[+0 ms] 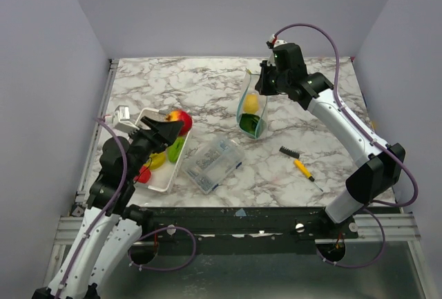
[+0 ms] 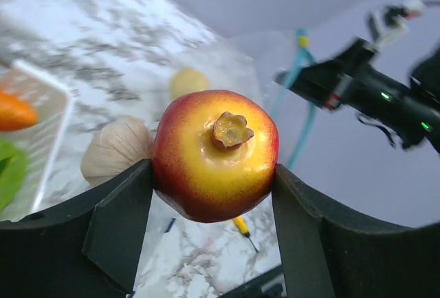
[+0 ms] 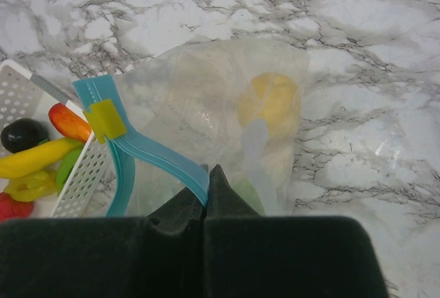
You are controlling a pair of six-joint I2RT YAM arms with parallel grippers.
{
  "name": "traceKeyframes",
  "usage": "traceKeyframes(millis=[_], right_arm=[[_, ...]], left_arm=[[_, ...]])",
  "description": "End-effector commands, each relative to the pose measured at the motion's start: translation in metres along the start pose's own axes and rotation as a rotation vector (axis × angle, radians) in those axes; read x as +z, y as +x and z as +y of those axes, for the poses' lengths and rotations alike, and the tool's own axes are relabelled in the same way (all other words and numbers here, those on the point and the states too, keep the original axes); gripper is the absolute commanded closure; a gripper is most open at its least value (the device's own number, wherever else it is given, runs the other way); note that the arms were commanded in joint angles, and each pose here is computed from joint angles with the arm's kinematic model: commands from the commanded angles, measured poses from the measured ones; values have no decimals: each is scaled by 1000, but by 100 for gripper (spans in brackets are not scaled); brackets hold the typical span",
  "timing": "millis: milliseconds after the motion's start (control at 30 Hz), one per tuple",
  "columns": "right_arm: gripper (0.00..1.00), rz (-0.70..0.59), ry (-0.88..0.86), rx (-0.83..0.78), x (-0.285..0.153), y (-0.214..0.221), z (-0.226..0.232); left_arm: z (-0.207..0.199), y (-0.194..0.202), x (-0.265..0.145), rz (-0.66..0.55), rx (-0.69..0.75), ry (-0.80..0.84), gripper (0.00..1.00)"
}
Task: Place the food in the zip-top bag and seal the zipper
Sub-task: Place the fake fruit in the bin.
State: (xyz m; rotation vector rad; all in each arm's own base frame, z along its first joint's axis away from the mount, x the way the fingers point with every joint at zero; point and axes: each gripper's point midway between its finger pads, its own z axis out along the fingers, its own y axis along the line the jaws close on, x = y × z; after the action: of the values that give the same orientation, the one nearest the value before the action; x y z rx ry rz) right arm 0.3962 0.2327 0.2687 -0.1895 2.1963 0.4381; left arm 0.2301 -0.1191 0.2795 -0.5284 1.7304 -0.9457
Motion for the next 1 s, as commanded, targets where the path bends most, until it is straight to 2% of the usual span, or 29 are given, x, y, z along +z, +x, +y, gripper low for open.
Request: traceKeyframes(millis=[0, 67, 200, 467, 667, 833, 967], right_arm=[[100, -29, -65, 22, -2, -10, 14], [100, -24, -83, 27, -3, -10, 18], [100, -24, -78, 26, -6, -11, 18], [100, -46, -82, 37, -13, -15, 18], [100, -29, -105, 41, -15, -13, 23], [100, -41, -103, 40, -19, -15, 22], [100, -38, -101, 37, -17, -15, 22]], left_arm=[[-111, 2, -3, 112, 205, 534, 64], [-132, 10, -1, 189, 226, 624, 68], [-170, 35, 2, 235, 280, 755, 65], [-217, 95, 17, 411, 372, 911, 68], [-222, 112, 36, 509, 345, 902, 73], [-222, 115, 49, 517, 321, 866, 82], [-212, 105, 50, 472, 346, 800, 91]])
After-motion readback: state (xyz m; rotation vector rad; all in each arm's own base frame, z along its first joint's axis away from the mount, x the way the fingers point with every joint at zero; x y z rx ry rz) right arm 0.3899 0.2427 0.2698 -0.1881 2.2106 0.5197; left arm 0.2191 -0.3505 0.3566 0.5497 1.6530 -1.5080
